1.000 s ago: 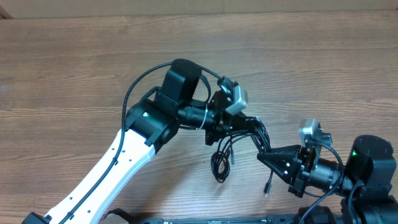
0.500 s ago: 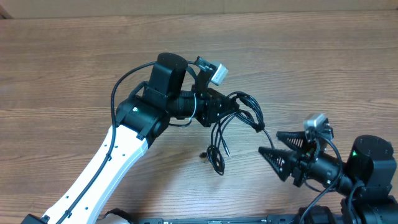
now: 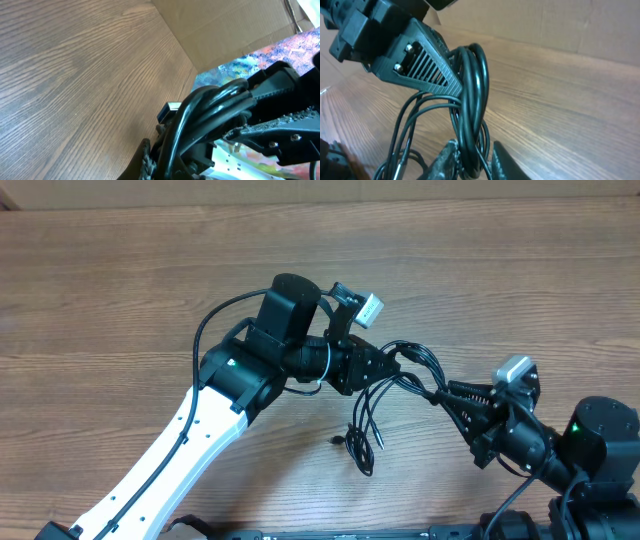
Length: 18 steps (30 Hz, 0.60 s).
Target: Untangle cables
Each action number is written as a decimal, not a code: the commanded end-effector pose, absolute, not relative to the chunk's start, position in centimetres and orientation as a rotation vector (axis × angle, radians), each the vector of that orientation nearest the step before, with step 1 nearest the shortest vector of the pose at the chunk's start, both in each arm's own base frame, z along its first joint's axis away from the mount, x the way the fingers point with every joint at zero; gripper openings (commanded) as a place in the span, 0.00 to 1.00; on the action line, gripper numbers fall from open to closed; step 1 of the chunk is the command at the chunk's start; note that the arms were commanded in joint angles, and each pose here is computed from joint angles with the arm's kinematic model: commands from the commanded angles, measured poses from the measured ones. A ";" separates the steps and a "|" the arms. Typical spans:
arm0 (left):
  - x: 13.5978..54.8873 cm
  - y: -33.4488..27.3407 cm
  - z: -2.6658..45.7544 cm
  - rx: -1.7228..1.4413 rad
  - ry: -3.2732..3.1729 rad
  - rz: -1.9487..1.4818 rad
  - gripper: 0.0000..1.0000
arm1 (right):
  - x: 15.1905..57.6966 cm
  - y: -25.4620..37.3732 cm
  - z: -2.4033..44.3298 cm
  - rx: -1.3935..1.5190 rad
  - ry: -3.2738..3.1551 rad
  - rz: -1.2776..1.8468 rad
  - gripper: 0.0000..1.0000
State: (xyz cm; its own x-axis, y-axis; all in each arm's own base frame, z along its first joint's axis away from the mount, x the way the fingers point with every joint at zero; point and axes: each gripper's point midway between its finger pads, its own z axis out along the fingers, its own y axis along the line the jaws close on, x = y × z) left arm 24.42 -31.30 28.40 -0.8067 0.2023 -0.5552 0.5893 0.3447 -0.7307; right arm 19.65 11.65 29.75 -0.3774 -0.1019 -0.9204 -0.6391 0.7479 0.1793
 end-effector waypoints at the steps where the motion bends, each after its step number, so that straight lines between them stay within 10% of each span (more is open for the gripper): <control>1: 23.5 -31.4 30.2 0.711 2.211 -1.511 0.04 | 19.4 11.7 30.6 -0.594 1.860 0.625 0.13; 9: 23.5 -31.4 30.4 0.720 2.199 -1.521 0.08 | 17.6 13.6 31.3 -0.706 1.796 0.770 0.04; 13: 24.3 -31.3 30.1 0.687 2.203 -1.466 0.44 | 16.0 14.8 31.9 -0.771 1.755 0.890 0.04; 14: 24.7 -31.2 29.9 0.672 2.207 -1.442 0.81 | 15.5 15.1 32.0 -0.788 1.744 0.925 0.04; 15: 24.9 -31.1 29.8 0.662 2.210 -1.427 0.92 | 15.3 15.2 32.0 -0.793 1.742 0.937 0.04; 18: 25.3 -31.0 29.7 0.646 2.213 -1.396 1.00 | 15.1 15.3 31.8 -0.790 1.754 0.958 0.04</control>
State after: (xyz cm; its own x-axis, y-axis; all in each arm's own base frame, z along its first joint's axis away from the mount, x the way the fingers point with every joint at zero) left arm 24.92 -31.28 28.44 -0.8149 0.1788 -0.5513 0.5753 0.3653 -0.7319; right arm 16.45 14.57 30.74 -0.3602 -0.1001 -0.9275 -0.7942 0.5545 0.2486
